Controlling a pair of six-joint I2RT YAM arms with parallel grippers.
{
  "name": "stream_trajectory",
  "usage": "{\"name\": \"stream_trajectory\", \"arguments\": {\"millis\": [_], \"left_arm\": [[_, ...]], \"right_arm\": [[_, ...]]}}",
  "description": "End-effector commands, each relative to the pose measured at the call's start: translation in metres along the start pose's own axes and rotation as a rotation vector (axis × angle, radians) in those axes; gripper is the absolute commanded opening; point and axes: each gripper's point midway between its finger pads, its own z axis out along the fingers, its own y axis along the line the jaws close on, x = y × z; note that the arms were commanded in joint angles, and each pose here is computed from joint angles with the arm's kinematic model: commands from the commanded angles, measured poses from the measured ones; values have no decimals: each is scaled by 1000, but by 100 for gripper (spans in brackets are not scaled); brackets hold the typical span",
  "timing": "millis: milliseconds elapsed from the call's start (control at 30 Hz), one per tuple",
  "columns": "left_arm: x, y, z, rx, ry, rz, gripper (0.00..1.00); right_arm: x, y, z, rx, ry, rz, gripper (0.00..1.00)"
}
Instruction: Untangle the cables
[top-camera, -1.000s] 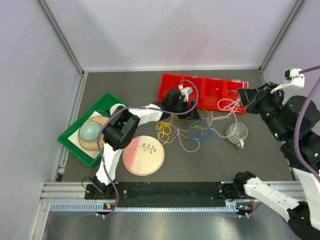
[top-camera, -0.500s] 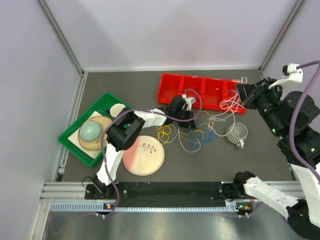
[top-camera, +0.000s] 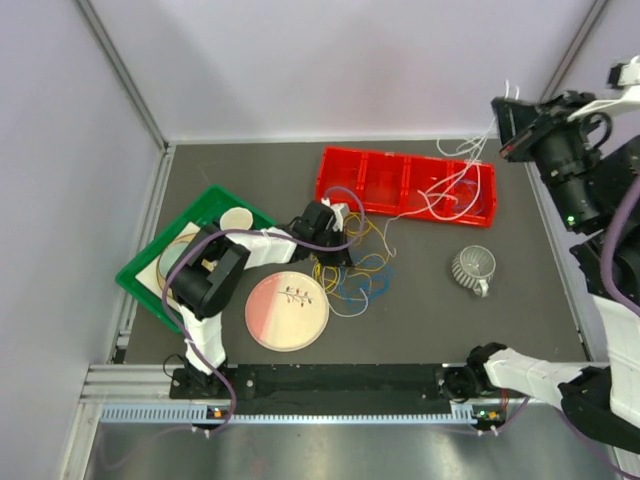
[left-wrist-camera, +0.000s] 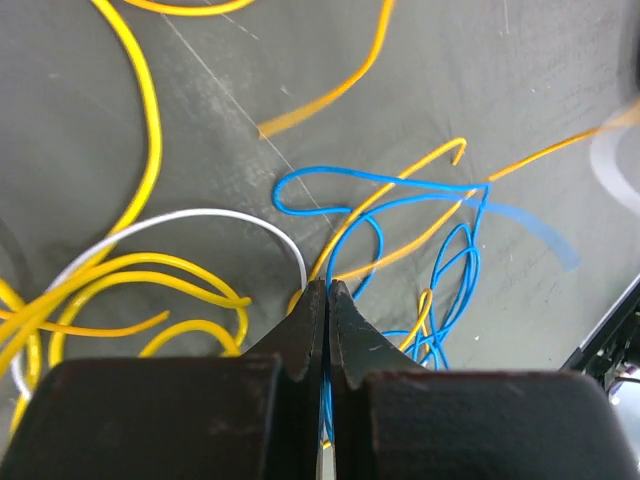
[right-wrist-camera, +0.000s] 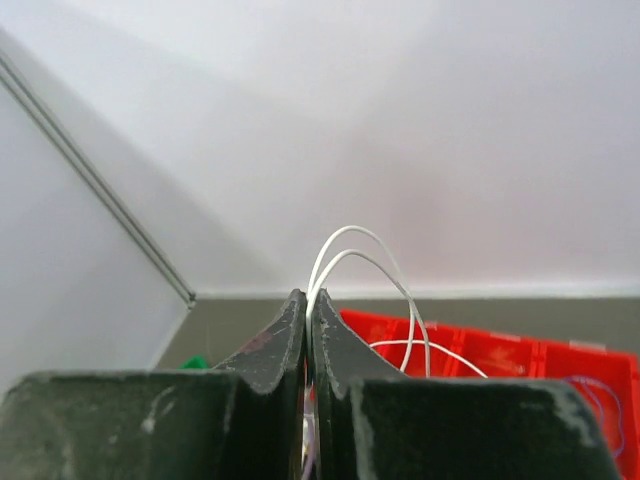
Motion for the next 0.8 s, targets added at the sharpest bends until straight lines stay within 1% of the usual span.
{"name": "stream_trajectory", "arguments": {"millis": [0, 33, 67, 100, 233, 367, 400, 500, 600, 733, 767], "left_arm": [[1, -3, 4, 15, 0, 1, 0], [3, -1, 7, 14, 9, -4, 0], [5, -2, 9, 21, 17, -5, 0], [3, -3, 9, 23, 15, -7, 0], [4, -2, 8, 24, 12, -1, 0], [8, -2, 7, 29, 18, -2, 0], [8, -3, 7, 35, 19, -2, 0], [8, -6, 5, 50, 16, -7, 0], [9, -8, 4, 60, 12, -5, 0], [16, -4, 6, 50, 33, -12, 0], [17, -3, 7, 48, 35, -13, 0]], "right_arm": [[-81, 29, -14, -121, -225, -13, 0], [-83, 31, -8, -121, -228, -19, 0], [-96, 33, -10, -125, -258, -30, 0], [-99, 34, -8, -122, -265, -37, 0], [-93, 30, 16, -79, -255, -88, 0], [-58, 24, 57, -24, -181, -197, 0], [-44, 19, 72, 6, -151, -210, 0], [-16, 6, 97, 75, -99, -250, 0], [-3, -5, 116, 114, -79, -282, 0], [-30, 5, 115, 75, -141, -262, 0], [-50, 11, 109, 59, -187, -248, 0]]}}
